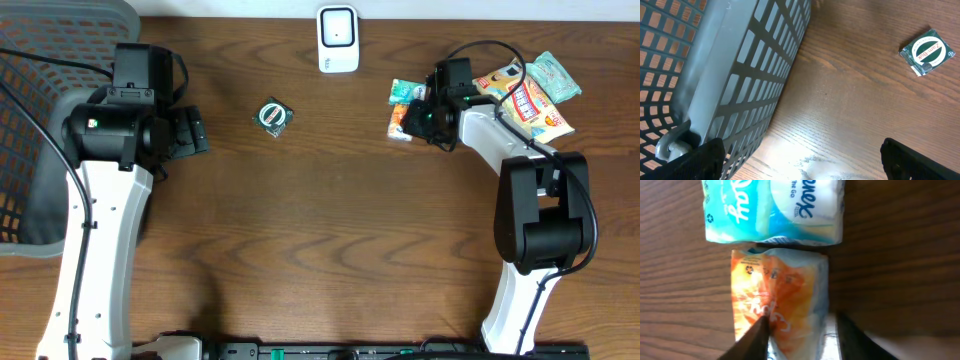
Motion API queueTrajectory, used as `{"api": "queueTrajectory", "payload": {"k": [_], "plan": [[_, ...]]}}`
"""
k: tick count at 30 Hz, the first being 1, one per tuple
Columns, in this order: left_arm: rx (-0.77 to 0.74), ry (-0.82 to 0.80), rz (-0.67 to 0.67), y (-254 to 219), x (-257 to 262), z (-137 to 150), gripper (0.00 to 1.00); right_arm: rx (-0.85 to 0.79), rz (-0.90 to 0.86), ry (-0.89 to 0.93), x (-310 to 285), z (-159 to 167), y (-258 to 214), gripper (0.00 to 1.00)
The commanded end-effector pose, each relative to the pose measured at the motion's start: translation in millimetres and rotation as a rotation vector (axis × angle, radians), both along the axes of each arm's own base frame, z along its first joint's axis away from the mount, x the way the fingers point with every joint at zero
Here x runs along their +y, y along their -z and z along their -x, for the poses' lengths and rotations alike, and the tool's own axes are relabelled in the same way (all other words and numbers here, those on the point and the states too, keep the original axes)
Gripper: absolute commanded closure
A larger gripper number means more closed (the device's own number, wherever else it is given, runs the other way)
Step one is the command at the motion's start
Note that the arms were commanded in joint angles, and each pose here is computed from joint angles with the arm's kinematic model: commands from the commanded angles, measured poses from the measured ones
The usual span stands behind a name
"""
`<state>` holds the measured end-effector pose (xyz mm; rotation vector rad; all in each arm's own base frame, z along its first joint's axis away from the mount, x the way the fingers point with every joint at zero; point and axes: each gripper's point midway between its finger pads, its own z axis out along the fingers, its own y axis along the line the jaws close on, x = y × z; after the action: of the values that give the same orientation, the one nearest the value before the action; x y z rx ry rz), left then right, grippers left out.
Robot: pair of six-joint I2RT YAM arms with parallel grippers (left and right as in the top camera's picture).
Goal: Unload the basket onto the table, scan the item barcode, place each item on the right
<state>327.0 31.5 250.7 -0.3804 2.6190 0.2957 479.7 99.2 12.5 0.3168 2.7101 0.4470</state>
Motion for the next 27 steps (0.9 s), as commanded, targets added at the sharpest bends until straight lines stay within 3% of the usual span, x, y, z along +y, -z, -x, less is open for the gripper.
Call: {"api": "queueTrajectory", "payload": {"k": [1,9,19,27], "plan": [[-0.015,-0.017,-0.012,-6,5,1,0.02,0.04,-0.015,-0.006,2,9,11,0.73],[-0.015,-0.017,-0.012,-6,5,1,0.02,0.065,-0.19,-0.117,33,20,1,0.99],[-0.015,-0.017,-0.012,-6,5,1,0.02,0.074,-0.775,-0.292,63,40,-68,0.99],[-0.015,-0.017,-0.012,-6,5,1,0.02,-0.135,-1.024,-0.58,68,56,-123,0.99]]}}
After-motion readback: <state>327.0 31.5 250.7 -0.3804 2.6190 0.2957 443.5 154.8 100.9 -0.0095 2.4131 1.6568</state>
